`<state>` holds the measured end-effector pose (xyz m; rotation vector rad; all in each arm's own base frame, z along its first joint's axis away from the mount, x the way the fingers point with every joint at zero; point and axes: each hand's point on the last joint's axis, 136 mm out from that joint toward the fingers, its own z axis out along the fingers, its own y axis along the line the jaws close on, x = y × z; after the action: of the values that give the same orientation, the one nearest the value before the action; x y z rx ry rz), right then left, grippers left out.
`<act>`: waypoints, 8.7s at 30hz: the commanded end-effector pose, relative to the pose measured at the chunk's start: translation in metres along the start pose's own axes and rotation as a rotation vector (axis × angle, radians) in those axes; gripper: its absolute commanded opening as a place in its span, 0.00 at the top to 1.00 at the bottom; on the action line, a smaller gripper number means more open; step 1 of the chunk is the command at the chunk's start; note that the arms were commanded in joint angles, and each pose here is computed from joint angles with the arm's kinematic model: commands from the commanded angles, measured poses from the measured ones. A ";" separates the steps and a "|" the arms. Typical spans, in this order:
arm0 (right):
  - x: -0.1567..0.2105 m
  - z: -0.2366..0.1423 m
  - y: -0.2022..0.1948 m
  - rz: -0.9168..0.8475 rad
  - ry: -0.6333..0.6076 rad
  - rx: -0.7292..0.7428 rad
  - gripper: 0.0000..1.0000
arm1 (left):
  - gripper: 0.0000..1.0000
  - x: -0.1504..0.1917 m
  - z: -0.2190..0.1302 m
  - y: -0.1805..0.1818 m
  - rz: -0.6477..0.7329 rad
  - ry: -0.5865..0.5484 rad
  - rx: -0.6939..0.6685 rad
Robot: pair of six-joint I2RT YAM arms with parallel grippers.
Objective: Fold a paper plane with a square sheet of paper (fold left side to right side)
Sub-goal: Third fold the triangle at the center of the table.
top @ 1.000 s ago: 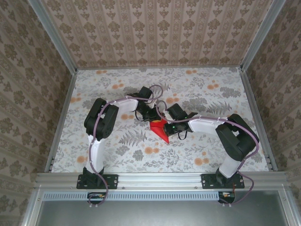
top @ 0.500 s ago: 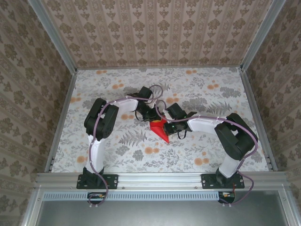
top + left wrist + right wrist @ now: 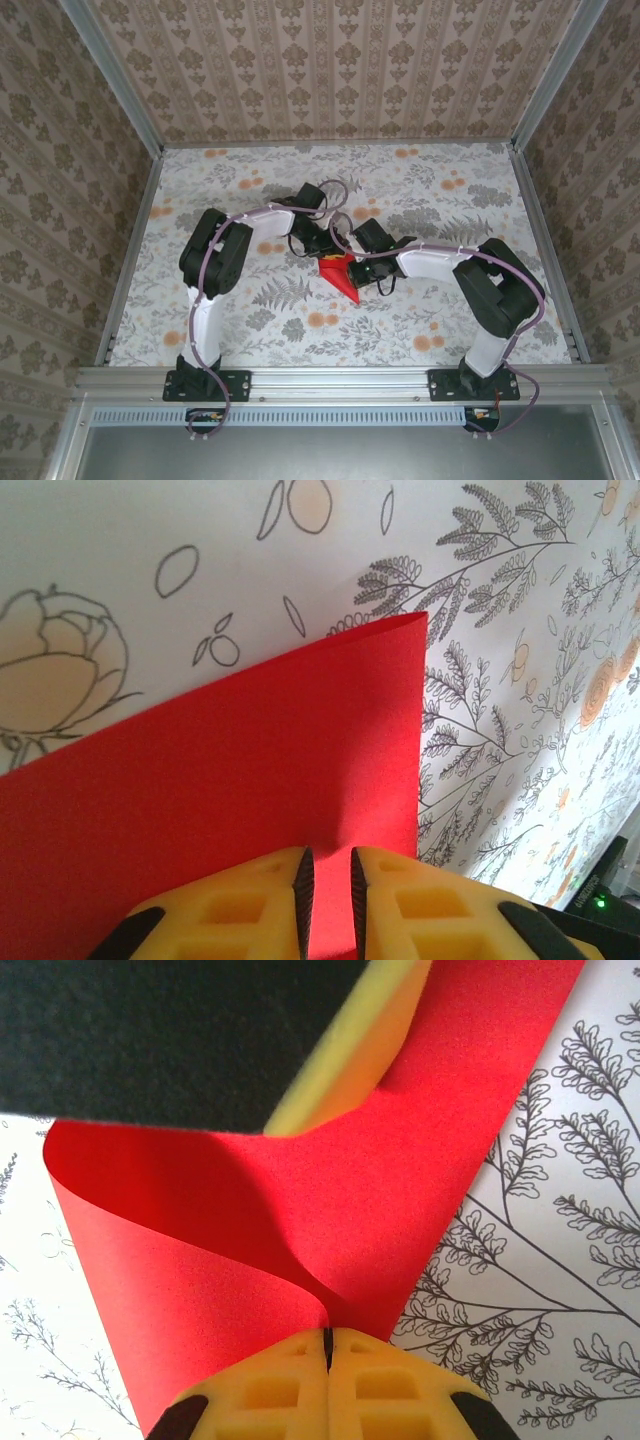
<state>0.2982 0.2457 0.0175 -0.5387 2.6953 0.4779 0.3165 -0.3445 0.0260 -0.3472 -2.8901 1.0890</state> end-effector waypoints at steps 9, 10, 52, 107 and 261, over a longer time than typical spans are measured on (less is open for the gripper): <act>0.019 0.012 -0.009 -0.003 0.095 0.027 1.00 | 0.67 -0.020 -0.055 -0.005 0.049 -0.082 -0.038; 0.020 0.012 -0.009 -0.003 0.098 0.027 1.00 | 0.67 -0.020 -0.061 -0.004 0.049 -0.093 -0.040; 0.029 0.014 -0.010 -0.016 0.140 0.041 1.00 | 0.86 0.081 -0.010 0.016 -0.010 0.034 -0.027; 0.030 -0.011 0.047 0.373 0.183 -0.241 0.84 | 0.87 0.080 0.002 0.032 -0.036 0.050 -0.088; 0.121 -0.024 0.008 0.390 0.472 -0.018 1.00 | 0.92 0.072 0.006 0.051 0.113 0.049 -0.223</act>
<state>0.2287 0.2443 0.0120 -0.1771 3.0638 0.7281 0.2503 -0.3237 0.0183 -0.5862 -2.9244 0.9844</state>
